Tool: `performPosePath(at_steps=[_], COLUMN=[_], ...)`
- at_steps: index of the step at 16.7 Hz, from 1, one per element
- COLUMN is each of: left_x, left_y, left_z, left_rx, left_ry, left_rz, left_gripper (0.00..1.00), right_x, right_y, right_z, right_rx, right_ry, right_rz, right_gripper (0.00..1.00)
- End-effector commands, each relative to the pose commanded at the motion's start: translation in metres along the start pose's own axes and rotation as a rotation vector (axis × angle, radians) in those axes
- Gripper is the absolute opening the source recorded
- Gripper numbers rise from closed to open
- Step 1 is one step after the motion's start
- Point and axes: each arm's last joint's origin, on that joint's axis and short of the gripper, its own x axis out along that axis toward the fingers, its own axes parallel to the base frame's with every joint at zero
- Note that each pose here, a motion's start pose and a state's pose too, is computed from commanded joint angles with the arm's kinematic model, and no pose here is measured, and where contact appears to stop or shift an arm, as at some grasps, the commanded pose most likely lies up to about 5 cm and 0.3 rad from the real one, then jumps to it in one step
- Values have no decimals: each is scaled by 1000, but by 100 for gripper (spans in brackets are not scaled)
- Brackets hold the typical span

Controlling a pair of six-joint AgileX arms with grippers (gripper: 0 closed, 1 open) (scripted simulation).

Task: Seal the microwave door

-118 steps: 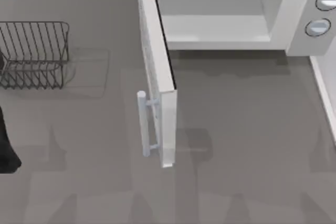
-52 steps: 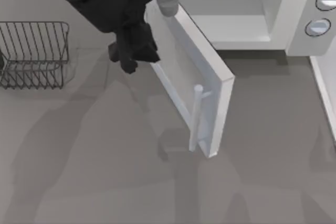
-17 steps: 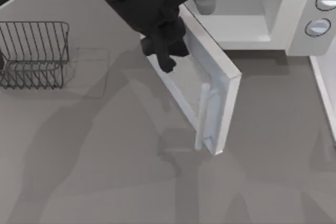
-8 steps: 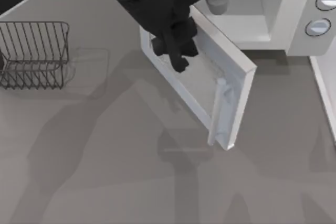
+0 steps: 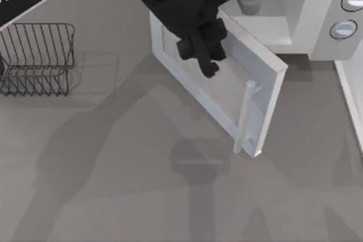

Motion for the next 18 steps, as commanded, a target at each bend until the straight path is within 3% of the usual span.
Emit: performPosePath(at_steps=[6, 11, 15, 18], left_x=[-2, 25, 9, 8], left_y=[-8, -19, -4, -3], left_z=[10, 16, 15, 15], left_rx=[47, 44, -3, -4], left_ry=[-36, 12, 0, -1], left_rz=[0, -89, -1, 2], left_gripper=[0, 0, 0, 0], right_x=[0, 0, 0, 0], right_y=[0, 0, 0, 0], right_z=[0, 0, 0, 0], right_rx=[0, 0, 0, 0], right_ry=[0, 0, 0, 0], right_rz=[0, 0, 0, 0], right_gripper=[100, 100, 100, 100])
